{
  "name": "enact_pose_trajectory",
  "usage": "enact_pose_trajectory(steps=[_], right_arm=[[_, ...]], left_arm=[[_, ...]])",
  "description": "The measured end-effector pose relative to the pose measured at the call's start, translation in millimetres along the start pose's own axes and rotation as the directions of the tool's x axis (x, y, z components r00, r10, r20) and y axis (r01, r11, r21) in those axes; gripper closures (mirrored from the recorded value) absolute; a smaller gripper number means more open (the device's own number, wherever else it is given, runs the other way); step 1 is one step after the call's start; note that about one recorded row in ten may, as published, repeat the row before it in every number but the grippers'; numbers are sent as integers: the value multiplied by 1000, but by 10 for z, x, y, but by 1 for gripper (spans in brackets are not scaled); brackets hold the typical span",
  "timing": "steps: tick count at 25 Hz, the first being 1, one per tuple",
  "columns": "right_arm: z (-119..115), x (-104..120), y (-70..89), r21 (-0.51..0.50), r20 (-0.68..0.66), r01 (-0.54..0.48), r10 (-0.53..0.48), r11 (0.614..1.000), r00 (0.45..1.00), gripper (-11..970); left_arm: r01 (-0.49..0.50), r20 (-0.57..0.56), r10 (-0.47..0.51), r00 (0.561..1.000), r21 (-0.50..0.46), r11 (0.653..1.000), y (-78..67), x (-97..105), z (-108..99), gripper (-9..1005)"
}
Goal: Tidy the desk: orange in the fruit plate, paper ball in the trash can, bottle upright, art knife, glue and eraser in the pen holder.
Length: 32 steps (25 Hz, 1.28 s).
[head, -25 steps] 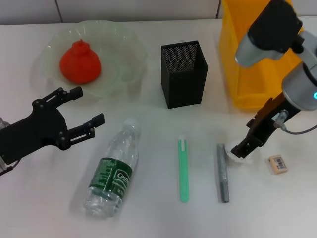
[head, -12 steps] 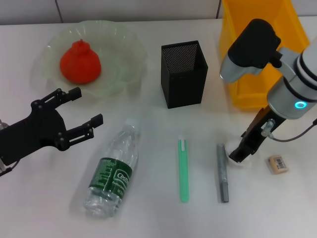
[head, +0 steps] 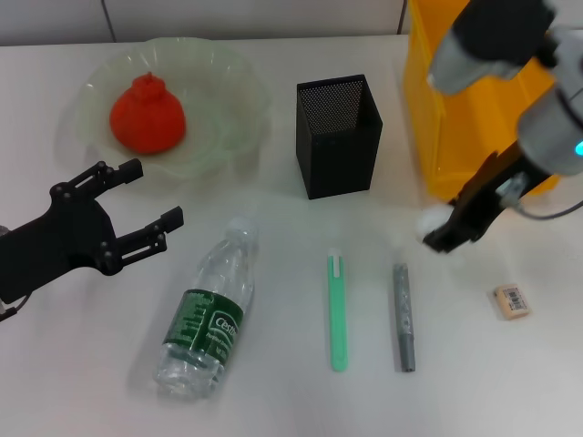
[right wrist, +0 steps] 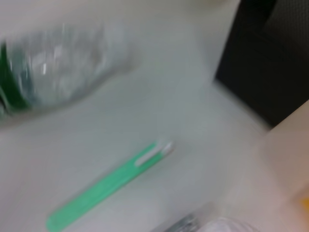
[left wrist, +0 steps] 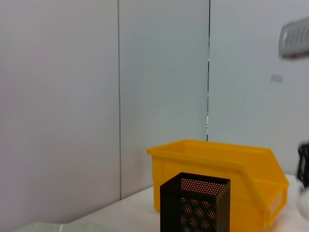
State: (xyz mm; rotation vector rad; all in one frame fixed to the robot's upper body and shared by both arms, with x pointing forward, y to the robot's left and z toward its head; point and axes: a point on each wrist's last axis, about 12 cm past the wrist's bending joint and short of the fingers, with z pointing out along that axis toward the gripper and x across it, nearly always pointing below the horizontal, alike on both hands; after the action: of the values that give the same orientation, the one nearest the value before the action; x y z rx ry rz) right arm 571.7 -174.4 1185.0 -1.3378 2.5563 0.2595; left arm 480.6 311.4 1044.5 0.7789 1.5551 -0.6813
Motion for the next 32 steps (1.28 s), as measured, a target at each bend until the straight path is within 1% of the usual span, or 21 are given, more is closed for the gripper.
enact_pose_trajectory(steps=[2,5,8,10,11,13,15,17,19,22,25,28,29,30,31,32], right_arm=[[-214,1,-13,32,54,-5,4,999,999,469],[-531,30,-95,97,145,-43,28,994,989,470],[-822,120,-271,199,226,-107,61,974,972,470],[-916,185,-426,266,261,-164,93,950,961,471],[-935,216,-508,296,280,-195,110,935,954,471],[-876,240,-685,328,340,-257,140,909,930,470],[-728,255,-808,330,371,-293,162,897,914,469],[-529,261,-898,322,365,-312,187,894,912,468],[-380,253,-948,308,347,-320,207,896,915,390],[-231,238,-968,286,362,-316,203,904,910,281],[-199,251,-904,225,432,-289,171,931,885,177],[-246,312,-789,140,543,-228,118,963,832,160],[-265,362,-735,119,580,-194,90,974,809,154],[-276,410,-688,104,608,-165,68,981,791,148],[-268,474,-635,87,634,-134,49,987,772,142],[-264,536,-574,70,666,-97,26,993,745,136]], left_arm=[[0,0,0,1000,0,1000,0,0,1,168],[-2,-2,2,1000,5,1000,1,-3,9,169],[-2,-2,2,1000,9,1000,-4,-3,20,169],[2,0,-2,1000,9,1000,-6,-4,21,170],[8,1,-8,1000,11,1000,-8,-5,20,170],[13,2,-13,1000,13,1000,-11,-6,21,170],[53,-4,-53,999,37,998,-5,-29,43,171],[67,-13,-66,998,56,996,-1,-51,64,171],[83,-27,-81,996,79,993,11,-89,89,171],[124,-65,-117,991,108,986,44,-192,117,172],[120,-115,-105,988,127,985,79,-349,166,173],[105,-166,-82,983,133,986,95,-539,235,173],[105,-166,-82,983,133,986,95,-539,235,174],[78,-206,-53,977,117,990,71,-679,313,174],[52,-227,-25,974,112,992,35,-761,377,174],[41,-247,-16,969,98,994,1,-803,405,174]])
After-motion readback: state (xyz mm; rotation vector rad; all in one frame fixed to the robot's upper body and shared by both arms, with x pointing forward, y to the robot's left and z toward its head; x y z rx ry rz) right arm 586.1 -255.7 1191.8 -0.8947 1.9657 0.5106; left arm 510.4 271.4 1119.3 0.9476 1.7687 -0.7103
